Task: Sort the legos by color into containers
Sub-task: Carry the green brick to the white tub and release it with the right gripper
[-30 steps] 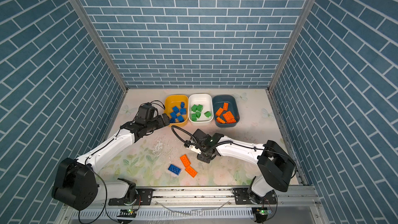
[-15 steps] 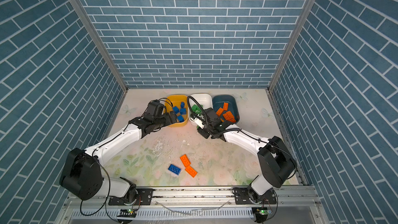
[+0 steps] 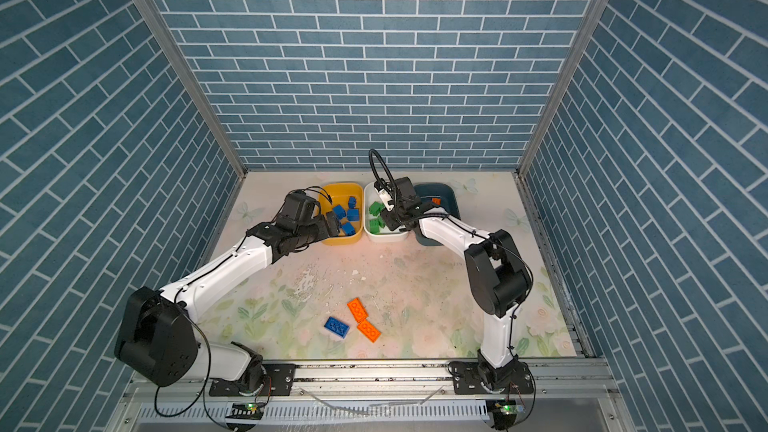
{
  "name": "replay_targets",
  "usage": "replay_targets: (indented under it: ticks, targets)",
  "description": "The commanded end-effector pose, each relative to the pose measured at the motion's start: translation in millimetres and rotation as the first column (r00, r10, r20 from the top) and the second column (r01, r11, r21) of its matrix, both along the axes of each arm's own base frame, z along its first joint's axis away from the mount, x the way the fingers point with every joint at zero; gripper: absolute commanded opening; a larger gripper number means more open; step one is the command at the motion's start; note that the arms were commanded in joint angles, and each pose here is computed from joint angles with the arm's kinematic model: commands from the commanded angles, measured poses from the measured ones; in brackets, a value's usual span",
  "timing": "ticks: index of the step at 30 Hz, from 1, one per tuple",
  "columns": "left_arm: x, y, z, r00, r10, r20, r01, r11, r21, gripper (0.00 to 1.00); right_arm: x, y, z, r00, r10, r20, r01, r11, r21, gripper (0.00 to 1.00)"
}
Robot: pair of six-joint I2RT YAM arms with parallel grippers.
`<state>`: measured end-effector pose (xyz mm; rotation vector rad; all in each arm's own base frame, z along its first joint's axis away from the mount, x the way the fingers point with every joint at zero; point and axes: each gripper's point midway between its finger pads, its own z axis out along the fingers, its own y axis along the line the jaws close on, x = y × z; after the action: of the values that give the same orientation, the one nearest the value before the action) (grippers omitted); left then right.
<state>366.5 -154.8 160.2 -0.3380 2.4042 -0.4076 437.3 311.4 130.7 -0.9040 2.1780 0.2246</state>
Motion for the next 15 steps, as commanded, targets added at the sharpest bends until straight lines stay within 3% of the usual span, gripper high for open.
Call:
replay_targets:
  ticks: [1, 8, 15]
  targets:
    - [-3, 6, 9, 1.000, 0.015, 0.005, -0.015, 1.000, 0.016, 0.99, 14, 4, -4, 0.998, -0.050, -0.048, 0.049, 0.999, -0.006, 0.36]
    - [-9, 10, 2, 1.000, 0.021, -0.010, -0.021, 0.999, 0.024, 0.99, 44, 5, -14, 0.987, -0.149, -0.051, 0.146, 0.987, -0.066, 0.50]
    - [-4, 4, 0, 1.000, 0.004, -0.023, -0.004, 1.000, 0.017, 0.99, 32, 4, 11, 0.990, -0.136, -0.039, 0.136, 0.991, -0.011, 0.75]
